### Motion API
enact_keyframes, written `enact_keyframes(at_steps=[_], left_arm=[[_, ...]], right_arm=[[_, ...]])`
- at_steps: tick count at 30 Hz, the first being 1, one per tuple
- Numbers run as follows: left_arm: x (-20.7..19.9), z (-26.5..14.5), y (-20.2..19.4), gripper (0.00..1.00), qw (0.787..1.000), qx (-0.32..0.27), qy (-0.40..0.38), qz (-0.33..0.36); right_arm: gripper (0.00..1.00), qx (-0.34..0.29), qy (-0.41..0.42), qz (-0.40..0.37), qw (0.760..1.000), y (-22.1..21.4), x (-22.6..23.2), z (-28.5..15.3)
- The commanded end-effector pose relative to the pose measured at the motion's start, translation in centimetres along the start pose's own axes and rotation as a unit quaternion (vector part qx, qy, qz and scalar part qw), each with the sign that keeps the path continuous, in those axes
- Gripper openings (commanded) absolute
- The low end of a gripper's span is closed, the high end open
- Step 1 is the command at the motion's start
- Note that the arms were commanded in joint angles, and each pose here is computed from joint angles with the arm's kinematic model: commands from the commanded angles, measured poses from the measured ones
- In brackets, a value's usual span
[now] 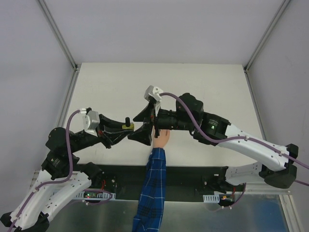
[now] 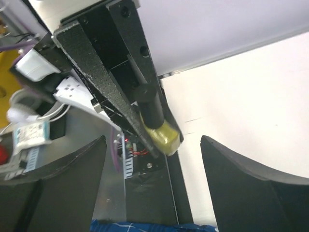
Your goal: Paint the nails
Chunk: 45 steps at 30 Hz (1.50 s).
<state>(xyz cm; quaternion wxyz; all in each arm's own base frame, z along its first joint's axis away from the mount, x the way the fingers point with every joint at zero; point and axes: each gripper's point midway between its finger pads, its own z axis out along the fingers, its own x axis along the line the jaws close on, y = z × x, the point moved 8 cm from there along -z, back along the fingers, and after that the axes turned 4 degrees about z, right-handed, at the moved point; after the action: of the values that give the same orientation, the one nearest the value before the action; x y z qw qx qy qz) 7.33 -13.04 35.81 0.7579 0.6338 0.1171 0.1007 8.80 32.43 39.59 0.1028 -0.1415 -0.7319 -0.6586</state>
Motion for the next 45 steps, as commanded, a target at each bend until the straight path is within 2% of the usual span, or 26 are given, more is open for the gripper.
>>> enact_keyframes(at_steps=[1, 2, 7, 8, 10, 13, 18, 21, 29, 35, 36, 38, 40, 41, 42, 44, 45], left_arm=[[2.0, -0.2, -0.3, 0.00, 0.995, -0.011, 0.087, 0.049], [2.6, -0.2, -0.5, 0.00, 0.992, -0.008, 0.112, 0.056], [4.1, -0.1, -0.9, 0.00, 0.984, -0.002, 0.169, 0.060], [4.5, 0.0, -1.1, 0.00, 0.982, 0.000, 0.182, 0.053], [5.1, -0.1, -1.3, 0.00, 0.976, -0.002, 0.210, 0.049], [5.4, 0.0, -1.9, 0.00, 0.975, 0.004, 0.221, 0.035], [5.3, 0.4, -1.8, 0.00, 0.977, -0.007, 0.211, 0.026], [5.2, 0.4, -1.9, 0.00, 0.978, -0.010, 0.208, 0.022], [5.1, 0.7, -2.6, 0.00, 0.980, -0.012, 0.196, 0.005], [4.6, 0.9, -2.5, 0.00, 0.985, -0.016, 0.174, -0.003], [4.5, 0.9, -2.4, 0.00, 0.985, -0.018, 0.170, -0.005], [4.1, 0.8, -2.3, 0.00, 0.988, -0.022, 0.155, -0.008], [3.3, 0.7, -2.1, 0.00, 0.991, -0.033, 0.127, -0.014], [3.0, 0.8, -2.1, 0.00, 0.993, -0.038, 0.113, -0.015], [2.2, 0.8, -2.4, 0.00, 0.996, -0.034, 0.076, -0.020], [0.9, 1.0, -1.8, 0.00, 0.998, -0.051, 0.013, -0.026], [-0.6, 0.9, -1.8, 0.00, 0.996, -0.041, -0.065, -0.039]], right_arm=[[0.82, -0.060, -0.128, 0.013, 0.990, 2.8, -0.2, -2.6], [0.82, -0.044, -0.154, 0.021, 0.987, 2.5, -0.7, -2.6], [0.79, -0.062, -0.253, 0.073, 0.963, 3.2, -2.0, -2.1], [0.75, -0.068, -0.262, 0.075, 0.960, 3.7, -1.7, -1.9], [0.73, -0.069, -0.316, 0.072, 0.944, 3.7, -2.5, -0.9], [0.70, -0.063, -0.347, 0.057, 0.934, 4.0, -2.3, 0.7], [0.67, -0.076, -0.358, 0.057, 0.929, 4.7, -2.2, 2.5], [0.60, -0.070, -0.362, 0.059, 0.928, 4.3, -2.6, 3.4], [0.50, -0.048, -0.336, 0.065, 0.938, 3.3, -2.8, 5.8], [0.23, -0.034, -0.325, 0.081, 0.942, 2.5, -3.6, 5.5], [0.12, -0.036, -0.318, 0.081, 0.944, 2.8, -3.5, 4.9], [0.01, -0.011, -0.296, 0.079, 0.952, 1.7, -4.1, 4.4], [0.01, -0.004, -0.230, 0.065, 0.971, 2.0, -3.9, 3.1], [0.01, 0.017, -0.201, 0.066, 0.977, 0.6, -4.3, 2.9], [0.01, 0.017, -0.081, 0.072, 0.994, 1.5, -3.3, 2.1], [0.01, 0.034, 0.030, 0.066, 0.997, 1.5, -2.3, 1.4], [0.01, 0.055, 0.114, 0.044, 0.991, 0.9, -1.2, 0.9]])
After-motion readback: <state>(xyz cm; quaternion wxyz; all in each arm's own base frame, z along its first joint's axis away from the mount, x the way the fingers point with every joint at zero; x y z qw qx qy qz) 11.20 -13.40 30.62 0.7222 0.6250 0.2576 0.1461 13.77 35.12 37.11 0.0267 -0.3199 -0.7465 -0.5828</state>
